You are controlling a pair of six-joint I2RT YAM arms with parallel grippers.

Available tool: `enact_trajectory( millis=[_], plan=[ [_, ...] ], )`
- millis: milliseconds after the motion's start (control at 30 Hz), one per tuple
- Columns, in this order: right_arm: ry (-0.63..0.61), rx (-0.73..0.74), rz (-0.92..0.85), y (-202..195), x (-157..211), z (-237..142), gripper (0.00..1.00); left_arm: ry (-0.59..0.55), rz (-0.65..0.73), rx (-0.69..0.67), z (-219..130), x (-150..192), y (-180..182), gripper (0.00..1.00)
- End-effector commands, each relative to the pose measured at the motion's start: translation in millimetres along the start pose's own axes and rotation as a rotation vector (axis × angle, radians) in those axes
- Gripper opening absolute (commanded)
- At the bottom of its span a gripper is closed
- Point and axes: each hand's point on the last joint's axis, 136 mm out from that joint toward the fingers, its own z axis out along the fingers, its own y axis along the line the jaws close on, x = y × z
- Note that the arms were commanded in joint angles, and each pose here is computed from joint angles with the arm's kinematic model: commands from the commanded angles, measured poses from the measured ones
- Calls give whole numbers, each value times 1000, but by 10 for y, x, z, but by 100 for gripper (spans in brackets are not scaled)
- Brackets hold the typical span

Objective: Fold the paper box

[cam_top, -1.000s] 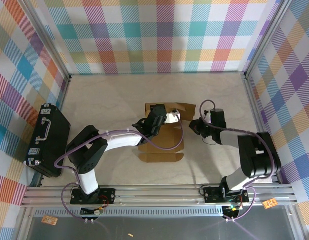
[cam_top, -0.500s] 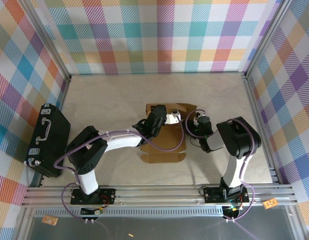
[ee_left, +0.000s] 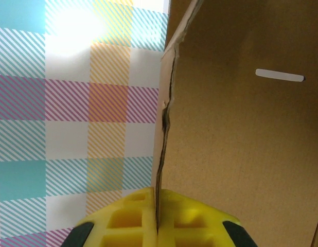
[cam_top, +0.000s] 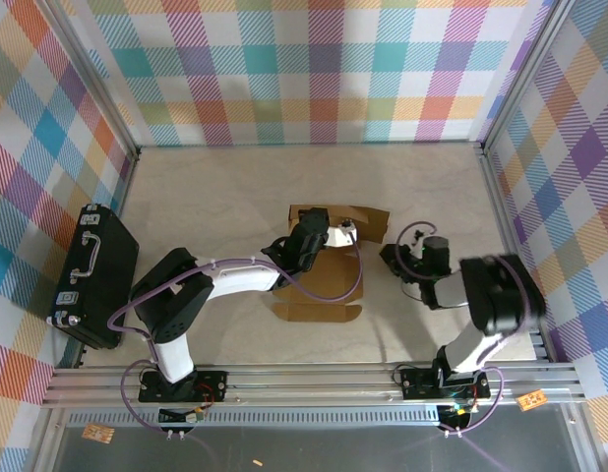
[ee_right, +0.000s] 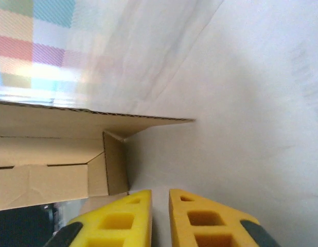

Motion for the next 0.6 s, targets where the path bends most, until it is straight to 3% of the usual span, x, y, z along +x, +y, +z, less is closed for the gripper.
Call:
enact_trajectory(
  millis=[0, 133, 200, 367, 467, 567],
  plan=[
    [123, 126, -99, 88, 149, -373, 21, -24, 47, 72, 44, -63, -289, 0],
    [-94, 67, -172, 634, -603, -841, 25, -33, 69, 83, 39, -98, -328, 0],
    [-115, 38, -169, 757, -958, -777, 26, -38, 79, 85, 29, -110, -335, 0],
    [94, -281, -113, 1077, -1315, 10, 31, -35, 88, 93, 33, -101, -378, 0],
    [194, -282, -109, 997, -1265, 376, 30, -28, 91, 91, 46, -79, -423, 0],
    [336, -268, -140, 961, -914, 579, 33, -20, 96, 94, 67, -52, -481, 0]
  ],
)
